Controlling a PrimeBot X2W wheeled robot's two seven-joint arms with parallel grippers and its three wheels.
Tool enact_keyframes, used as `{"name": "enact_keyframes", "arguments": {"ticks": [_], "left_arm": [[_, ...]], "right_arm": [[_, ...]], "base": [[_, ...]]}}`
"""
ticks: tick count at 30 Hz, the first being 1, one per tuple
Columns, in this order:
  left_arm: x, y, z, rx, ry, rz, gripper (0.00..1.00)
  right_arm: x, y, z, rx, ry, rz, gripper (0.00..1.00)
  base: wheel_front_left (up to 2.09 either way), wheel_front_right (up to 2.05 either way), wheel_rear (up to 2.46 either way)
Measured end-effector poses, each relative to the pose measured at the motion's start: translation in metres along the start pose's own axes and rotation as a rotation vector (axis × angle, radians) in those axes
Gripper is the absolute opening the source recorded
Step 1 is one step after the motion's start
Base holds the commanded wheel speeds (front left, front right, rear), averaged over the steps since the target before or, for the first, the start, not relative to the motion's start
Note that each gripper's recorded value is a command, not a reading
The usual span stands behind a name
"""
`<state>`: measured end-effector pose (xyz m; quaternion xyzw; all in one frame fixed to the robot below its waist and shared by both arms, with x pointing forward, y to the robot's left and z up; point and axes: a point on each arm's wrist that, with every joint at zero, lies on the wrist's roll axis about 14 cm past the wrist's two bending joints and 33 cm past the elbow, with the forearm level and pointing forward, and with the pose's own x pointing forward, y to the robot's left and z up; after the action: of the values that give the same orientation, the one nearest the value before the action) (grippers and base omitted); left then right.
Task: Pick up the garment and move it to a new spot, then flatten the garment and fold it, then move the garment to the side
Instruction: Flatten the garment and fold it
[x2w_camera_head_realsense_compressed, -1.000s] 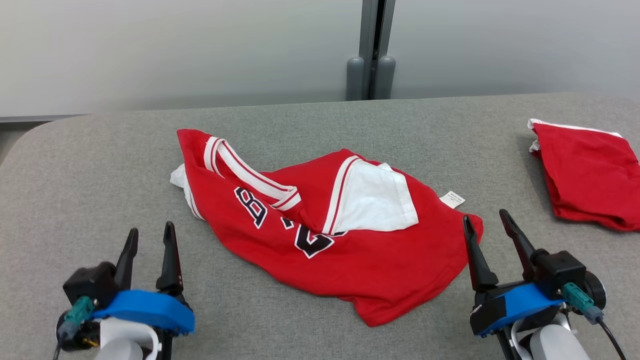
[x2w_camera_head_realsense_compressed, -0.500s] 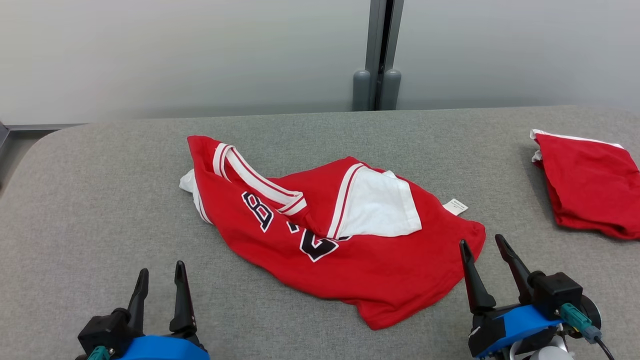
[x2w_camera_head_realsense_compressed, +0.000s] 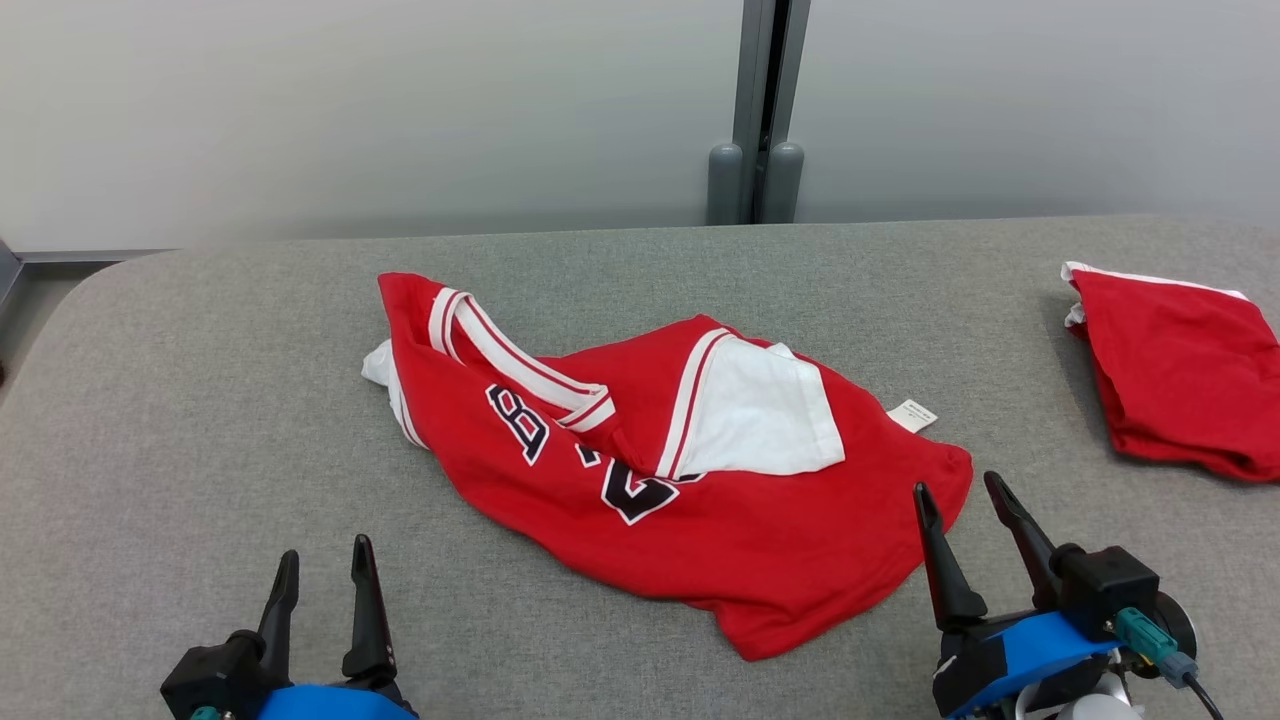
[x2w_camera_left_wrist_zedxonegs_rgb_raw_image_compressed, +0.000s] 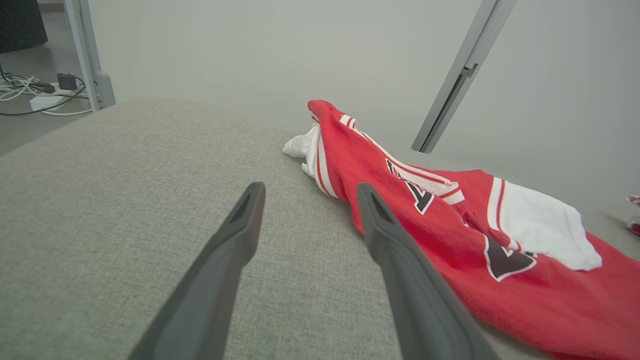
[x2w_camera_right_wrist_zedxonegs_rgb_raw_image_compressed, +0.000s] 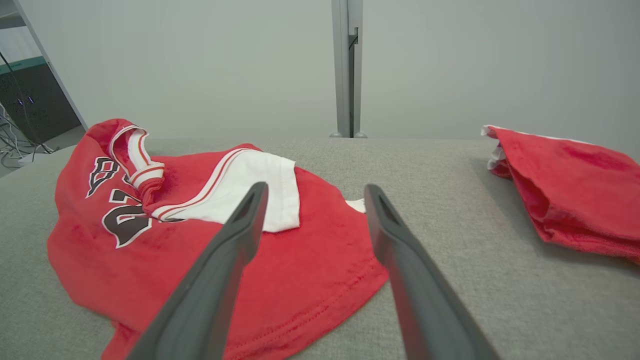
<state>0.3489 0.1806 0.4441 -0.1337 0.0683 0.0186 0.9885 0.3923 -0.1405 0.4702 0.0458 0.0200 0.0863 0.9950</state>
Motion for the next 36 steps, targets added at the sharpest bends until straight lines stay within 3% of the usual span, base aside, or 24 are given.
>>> {"name": "enact_keyframes", "arguments": {"ticks": [12, 17, 26, 36], "left_arm": [[0.0, 0.001, -0.005, -0.006, 0.014, 0.004, 1.0], [0.002, 0.002, -0.008, -0.007, 0.022, 0.009, 1.0], [0.006, 0.006, -0.01, -0.017, 0.026, 0.025, 1.0], [0.006, 0.021, -0.016, -0.016, 0.045, 0.075, 1.0]], "right_arm": [[0.002, 0.001, -0.005, -0.007, 0.017, 0.004, 1.0], [0.016, 0.007, -0.005, -0.077, 0.035, 0.039, 1.0], [0.046, 0.021, -0.042, -0.145, 0.224, 0.106, 1.0], [0.072, 0.028, -0.079, -0.11, 0.369, 0.127, 1.0]], "base": [[0.0, 0.0, 0.0], [0.0, 0.0, 0.0], [0.0, 0.0, 0.0], [0.0, 0.0, 0.0]]}}
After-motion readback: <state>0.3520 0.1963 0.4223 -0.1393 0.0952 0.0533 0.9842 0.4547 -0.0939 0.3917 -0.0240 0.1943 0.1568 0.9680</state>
